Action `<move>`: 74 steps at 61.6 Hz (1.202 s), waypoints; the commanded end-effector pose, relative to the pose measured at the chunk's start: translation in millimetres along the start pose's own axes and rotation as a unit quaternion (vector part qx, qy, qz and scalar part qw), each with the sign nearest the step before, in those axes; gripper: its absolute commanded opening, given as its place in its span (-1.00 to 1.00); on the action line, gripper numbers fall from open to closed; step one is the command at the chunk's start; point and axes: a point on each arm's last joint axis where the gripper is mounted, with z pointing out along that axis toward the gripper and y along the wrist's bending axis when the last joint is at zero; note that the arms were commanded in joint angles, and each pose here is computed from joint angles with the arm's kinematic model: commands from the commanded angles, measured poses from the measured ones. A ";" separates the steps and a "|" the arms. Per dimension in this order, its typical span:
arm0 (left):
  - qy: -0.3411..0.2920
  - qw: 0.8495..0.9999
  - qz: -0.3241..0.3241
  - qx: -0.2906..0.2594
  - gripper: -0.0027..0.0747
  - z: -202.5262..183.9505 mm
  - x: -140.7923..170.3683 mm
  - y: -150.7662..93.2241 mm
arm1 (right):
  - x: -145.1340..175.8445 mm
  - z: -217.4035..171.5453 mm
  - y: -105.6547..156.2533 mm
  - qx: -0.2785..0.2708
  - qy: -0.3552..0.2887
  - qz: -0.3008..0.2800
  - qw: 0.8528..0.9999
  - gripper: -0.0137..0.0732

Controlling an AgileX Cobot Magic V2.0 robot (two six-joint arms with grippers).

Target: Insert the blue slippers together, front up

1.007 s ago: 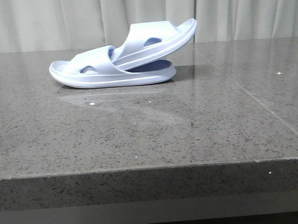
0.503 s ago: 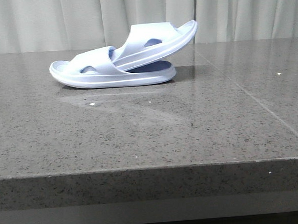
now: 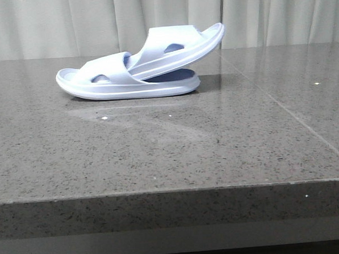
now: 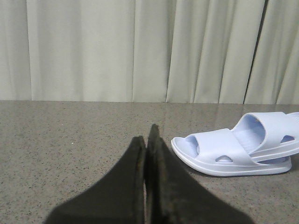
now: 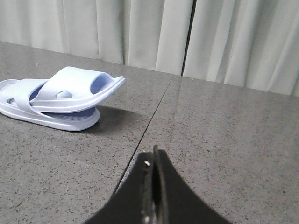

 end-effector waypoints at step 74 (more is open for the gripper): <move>-0.037 0.999 -0.020 -0.015 -0.98 0.7 -9.9 3.1 | -14.8 -1.6 -3.8 0.020 -0.046 0.000 0.999 -0.93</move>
